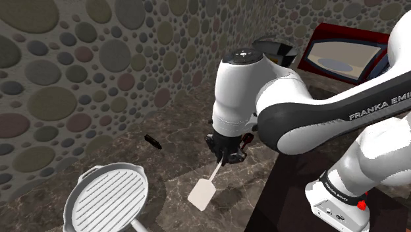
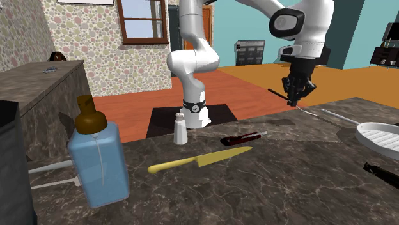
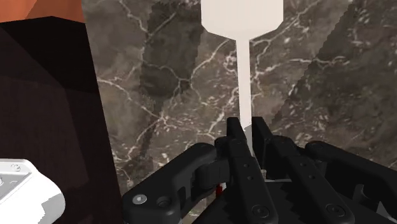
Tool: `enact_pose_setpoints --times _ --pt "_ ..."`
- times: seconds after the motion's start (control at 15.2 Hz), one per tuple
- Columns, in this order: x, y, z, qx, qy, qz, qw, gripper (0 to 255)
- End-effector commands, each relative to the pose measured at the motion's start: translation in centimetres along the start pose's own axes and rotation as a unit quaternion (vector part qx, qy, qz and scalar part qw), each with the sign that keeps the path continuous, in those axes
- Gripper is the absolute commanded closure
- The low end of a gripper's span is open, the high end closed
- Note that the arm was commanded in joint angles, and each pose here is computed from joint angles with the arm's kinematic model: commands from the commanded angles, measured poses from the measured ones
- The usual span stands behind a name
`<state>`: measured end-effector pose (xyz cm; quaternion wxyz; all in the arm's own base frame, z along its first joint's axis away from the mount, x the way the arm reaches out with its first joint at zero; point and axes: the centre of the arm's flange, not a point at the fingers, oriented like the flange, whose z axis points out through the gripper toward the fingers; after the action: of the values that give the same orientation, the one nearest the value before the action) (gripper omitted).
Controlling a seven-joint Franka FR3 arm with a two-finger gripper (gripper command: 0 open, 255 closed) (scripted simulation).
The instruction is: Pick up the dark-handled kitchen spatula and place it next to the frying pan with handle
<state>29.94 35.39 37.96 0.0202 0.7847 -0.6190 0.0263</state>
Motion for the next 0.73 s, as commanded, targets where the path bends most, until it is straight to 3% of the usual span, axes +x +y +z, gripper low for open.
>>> enact_pose_setpoints --times 0.0,0.66 --pt "-2.2 1.5 -0.2 0.0 0.0 0.001 1.0 255" --pt "-2.7 1.6 4.5 0.0 0.0 0.001 1.0 255"
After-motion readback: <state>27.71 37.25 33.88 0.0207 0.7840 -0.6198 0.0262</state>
